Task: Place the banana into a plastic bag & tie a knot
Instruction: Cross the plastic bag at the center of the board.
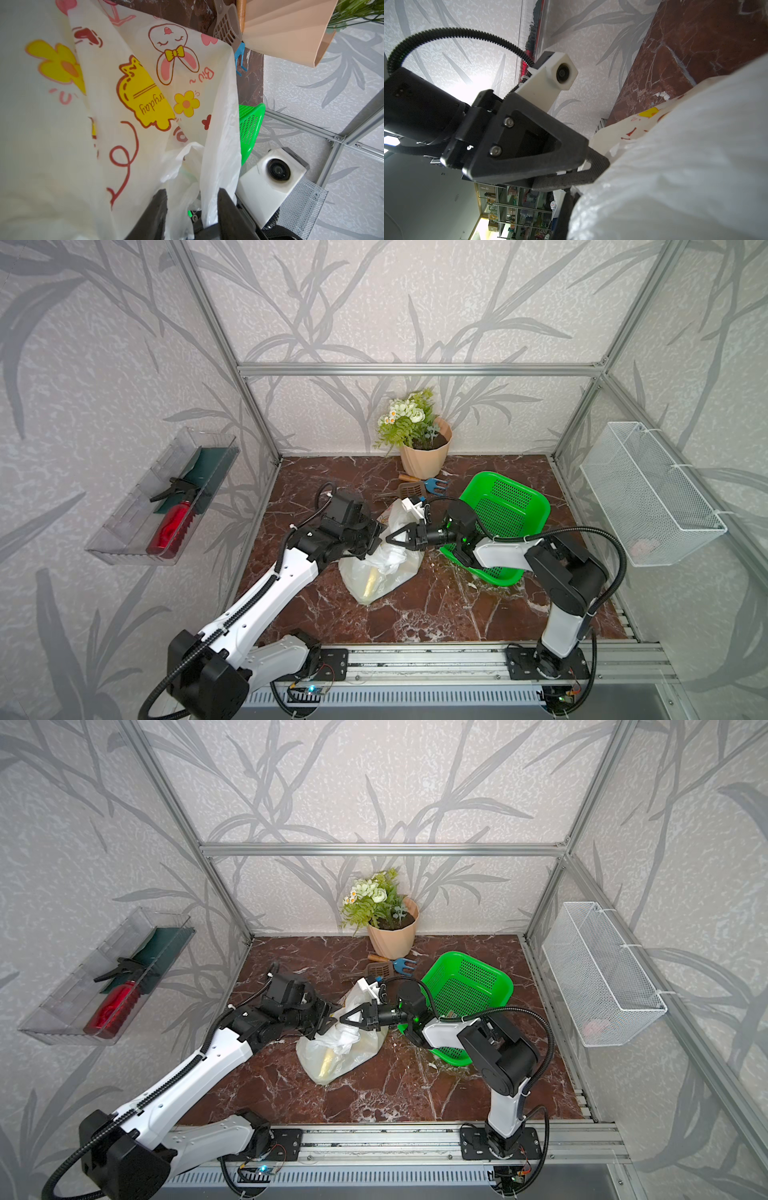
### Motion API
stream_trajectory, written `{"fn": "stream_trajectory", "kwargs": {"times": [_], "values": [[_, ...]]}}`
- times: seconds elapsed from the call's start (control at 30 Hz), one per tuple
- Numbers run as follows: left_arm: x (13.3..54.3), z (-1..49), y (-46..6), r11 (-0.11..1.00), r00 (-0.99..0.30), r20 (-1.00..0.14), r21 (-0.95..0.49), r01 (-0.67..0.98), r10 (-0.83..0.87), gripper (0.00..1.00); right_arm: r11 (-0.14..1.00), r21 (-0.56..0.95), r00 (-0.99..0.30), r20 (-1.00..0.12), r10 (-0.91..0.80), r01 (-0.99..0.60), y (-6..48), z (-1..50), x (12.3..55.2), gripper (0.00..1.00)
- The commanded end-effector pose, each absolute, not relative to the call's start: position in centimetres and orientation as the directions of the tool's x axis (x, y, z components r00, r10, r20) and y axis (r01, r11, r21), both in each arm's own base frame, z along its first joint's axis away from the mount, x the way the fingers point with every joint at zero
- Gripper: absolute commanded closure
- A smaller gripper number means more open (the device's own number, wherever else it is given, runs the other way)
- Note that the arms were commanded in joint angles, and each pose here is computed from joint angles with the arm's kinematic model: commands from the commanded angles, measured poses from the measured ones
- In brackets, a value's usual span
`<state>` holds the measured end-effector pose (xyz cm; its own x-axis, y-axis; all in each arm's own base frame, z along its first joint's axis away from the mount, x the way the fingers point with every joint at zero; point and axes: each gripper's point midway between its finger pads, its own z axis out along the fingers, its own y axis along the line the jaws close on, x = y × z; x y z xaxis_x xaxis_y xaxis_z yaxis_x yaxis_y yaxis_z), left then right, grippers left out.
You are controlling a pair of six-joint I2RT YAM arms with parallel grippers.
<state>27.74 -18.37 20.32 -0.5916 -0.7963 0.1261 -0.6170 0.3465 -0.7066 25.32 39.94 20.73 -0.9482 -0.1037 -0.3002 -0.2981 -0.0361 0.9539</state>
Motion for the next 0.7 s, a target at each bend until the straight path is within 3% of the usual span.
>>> {"fn": "stream_trajectory", "kwargs": {"times": [0.0,0.33,0.67], "values": [[28.0,21.0,-18.9,0.267,-0.555,0.198,-0.717,-0.644,-0.808,0.60,-0.064,0.914,-0.913,-0.404,-0.051,-0.400,39.6,22.5,25.7,1.00],[27.7,20.4,-19.5,0.239,-0.547,0.255,-0.699,-0.674,-0.798,0.62,-0.031,0.859,-0.859,-0.510,0.036,-0.511,39.1,23.5,26.4,1.00],[28.2,20.3,-19.6,0.214,-0.530,0.266,-0.703,-0.678,-0.805,0.61,-0.029,0.851,-0.852,-0.524,0.009,-0.524,39.7,22.9,25.4,0.99]]}}
